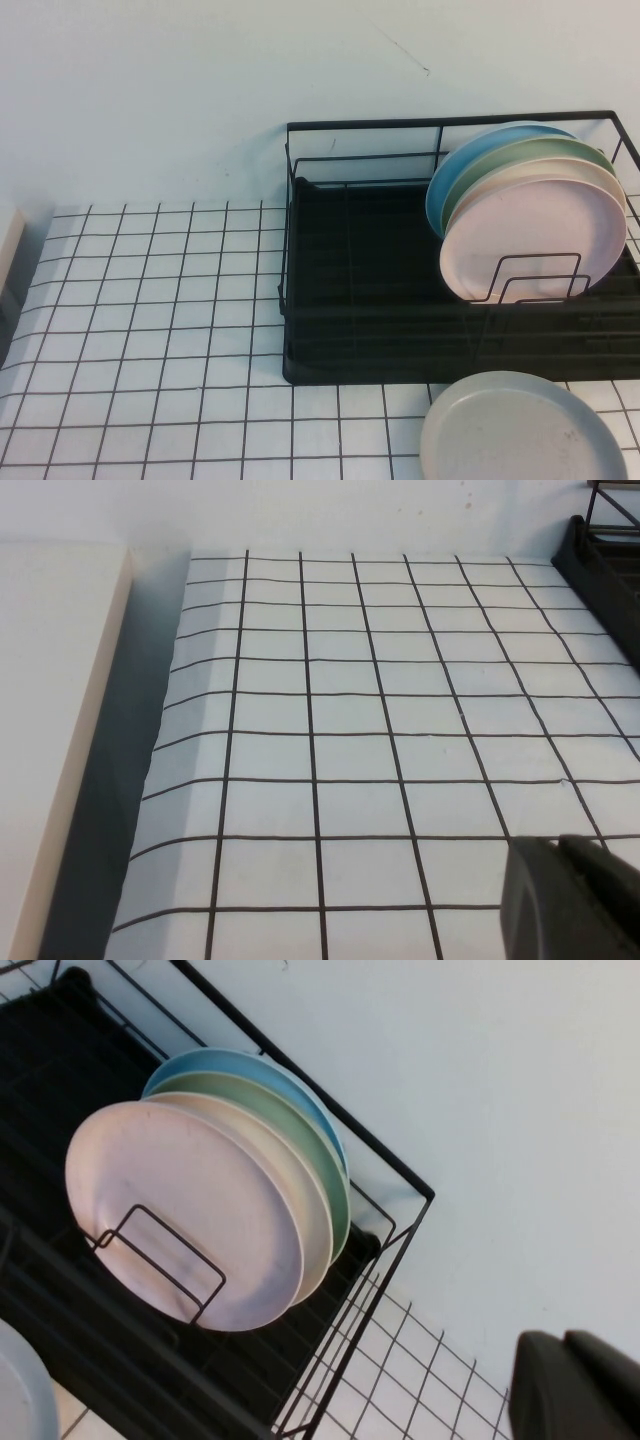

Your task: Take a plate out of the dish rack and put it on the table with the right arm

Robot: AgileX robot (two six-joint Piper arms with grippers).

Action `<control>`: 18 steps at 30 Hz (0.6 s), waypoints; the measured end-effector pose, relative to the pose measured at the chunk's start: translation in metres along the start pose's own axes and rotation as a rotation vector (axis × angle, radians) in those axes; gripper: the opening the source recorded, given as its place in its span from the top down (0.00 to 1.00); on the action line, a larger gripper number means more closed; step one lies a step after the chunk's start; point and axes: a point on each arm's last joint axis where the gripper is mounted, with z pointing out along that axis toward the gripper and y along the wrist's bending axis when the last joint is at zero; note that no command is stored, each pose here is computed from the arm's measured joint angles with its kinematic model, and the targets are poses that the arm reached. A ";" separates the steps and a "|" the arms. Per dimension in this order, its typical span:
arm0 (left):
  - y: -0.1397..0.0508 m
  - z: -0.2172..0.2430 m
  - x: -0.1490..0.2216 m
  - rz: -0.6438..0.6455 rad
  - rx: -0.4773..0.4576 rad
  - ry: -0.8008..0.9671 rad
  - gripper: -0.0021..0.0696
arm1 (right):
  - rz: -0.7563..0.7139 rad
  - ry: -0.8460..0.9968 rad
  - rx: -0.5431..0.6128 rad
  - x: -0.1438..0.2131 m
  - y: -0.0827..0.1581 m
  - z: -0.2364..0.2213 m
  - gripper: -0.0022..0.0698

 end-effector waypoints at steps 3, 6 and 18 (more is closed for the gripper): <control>0.000 0.000 0.000 0.000 0.000 0.000 0.98 | 0.002 0.005 -0.005 0.000 0.000 0.002 0.97; 0.000 0.000 0.000 0.000 0.000 0.000 0.98 | -0.003 0.015 -0.008 0.001 -0.001 0.005 0.97; 0.000 0.000 0.000 0.000 0.000 0.000 0.98 | -0.049 0.070 0.009 0.005 -0.004 0.010 0.97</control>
